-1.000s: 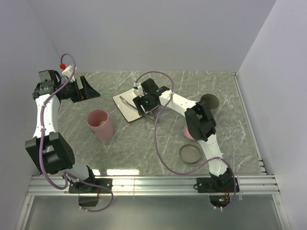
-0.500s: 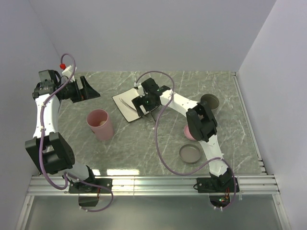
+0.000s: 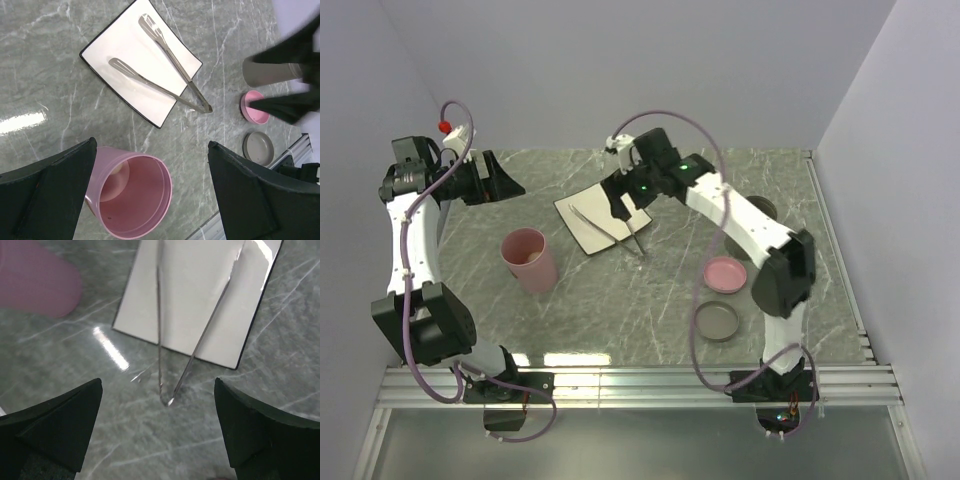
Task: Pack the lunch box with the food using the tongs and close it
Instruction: Place the clamp on the plate, then pick up the box lid from the center of the board.
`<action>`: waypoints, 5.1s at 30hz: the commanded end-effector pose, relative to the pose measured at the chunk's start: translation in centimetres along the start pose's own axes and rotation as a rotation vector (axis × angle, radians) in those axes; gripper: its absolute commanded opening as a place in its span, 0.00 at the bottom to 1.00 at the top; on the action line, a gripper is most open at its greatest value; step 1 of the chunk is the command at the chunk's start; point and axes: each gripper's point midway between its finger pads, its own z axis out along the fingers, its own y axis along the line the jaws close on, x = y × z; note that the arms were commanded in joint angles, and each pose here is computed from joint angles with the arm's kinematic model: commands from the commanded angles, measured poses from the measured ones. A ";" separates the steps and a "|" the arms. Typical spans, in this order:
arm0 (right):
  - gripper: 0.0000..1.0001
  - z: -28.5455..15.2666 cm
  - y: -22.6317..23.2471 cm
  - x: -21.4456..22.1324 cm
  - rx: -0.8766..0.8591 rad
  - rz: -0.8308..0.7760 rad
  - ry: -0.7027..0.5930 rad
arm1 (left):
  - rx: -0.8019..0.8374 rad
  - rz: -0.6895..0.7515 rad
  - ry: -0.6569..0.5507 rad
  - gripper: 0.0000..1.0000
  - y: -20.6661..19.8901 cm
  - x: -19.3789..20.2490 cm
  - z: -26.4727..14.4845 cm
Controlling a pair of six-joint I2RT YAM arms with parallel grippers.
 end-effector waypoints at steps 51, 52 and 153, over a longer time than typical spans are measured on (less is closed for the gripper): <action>0.56 -7.6 -6.5 25.3 0.210 0.284 0.591 | 0.086 0.071 -0.076 0.99 -2.8 0.2 -0.8; 0.54 -7.5 -6.6 25.5 0.217 0.286 0.593 | 0.081 0.075 -0.079 0.99 -2.7 0.1 -0.8; 0.09 -19.2 20.0 -12.2 -0.992 0.143 -0.536 | 0.651 -0.313 -0.500 0.00 -20.3 2.7 -3.8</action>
